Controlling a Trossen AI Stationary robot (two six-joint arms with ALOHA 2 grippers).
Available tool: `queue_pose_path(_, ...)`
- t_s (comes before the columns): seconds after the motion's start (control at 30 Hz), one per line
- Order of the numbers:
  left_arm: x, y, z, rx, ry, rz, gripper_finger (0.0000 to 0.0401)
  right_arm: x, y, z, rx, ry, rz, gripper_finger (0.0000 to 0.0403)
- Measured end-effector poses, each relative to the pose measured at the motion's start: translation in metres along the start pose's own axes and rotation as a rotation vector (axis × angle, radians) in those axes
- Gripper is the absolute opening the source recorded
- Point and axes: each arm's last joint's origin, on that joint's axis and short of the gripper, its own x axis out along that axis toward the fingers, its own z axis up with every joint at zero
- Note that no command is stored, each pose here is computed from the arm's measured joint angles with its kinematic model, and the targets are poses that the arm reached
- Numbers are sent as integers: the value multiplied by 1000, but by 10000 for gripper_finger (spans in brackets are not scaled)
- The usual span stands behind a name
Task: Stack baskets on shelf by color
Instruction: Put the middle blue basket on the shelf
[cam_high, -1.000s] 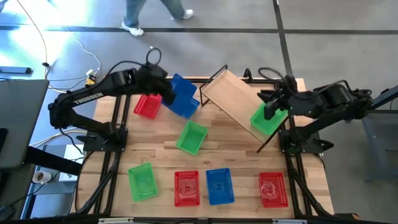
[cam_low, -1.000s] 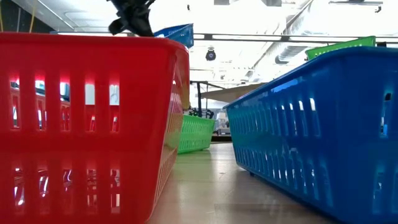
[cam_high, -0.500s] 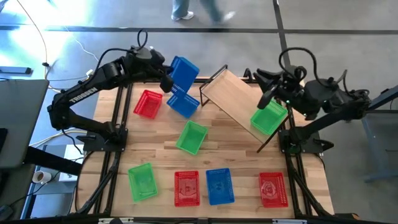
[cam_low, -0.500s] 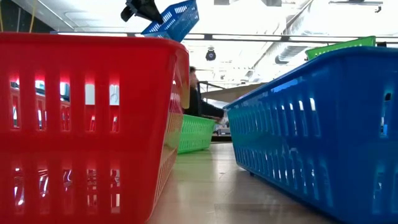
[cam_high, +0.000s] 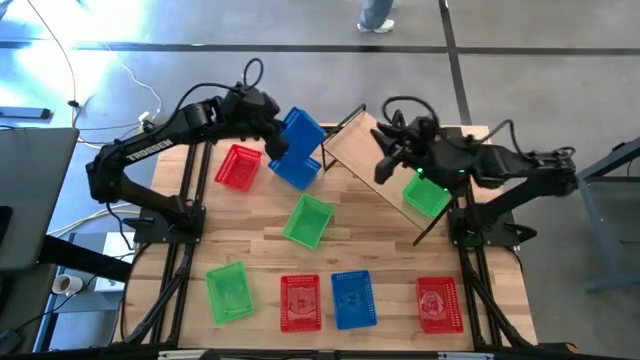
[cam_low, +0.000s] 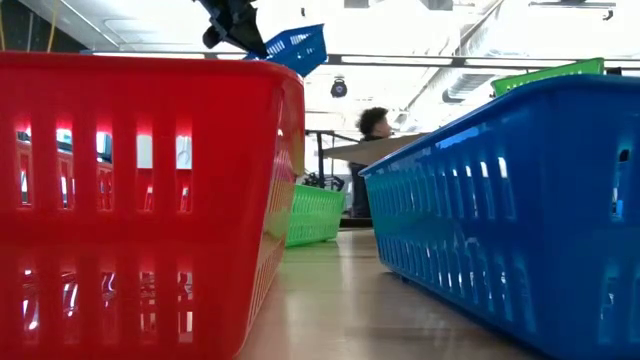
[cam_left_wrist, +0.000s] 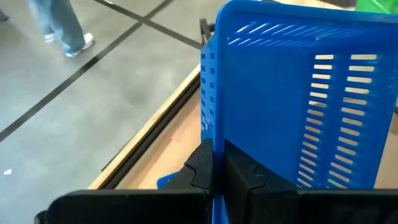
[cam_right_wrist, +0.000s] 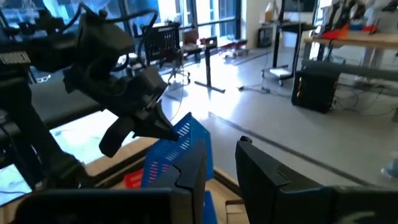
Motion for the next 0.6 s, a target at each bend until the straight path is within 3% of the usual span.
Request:
queue_pose_path(0.4,40,-32,0,31,45,-44,3,36,-1,-15,6,119,60,74)
queue_pose_path(0.6,59,-36,18,11,44,-46,3,40,-5,-15,13,134,89,74)
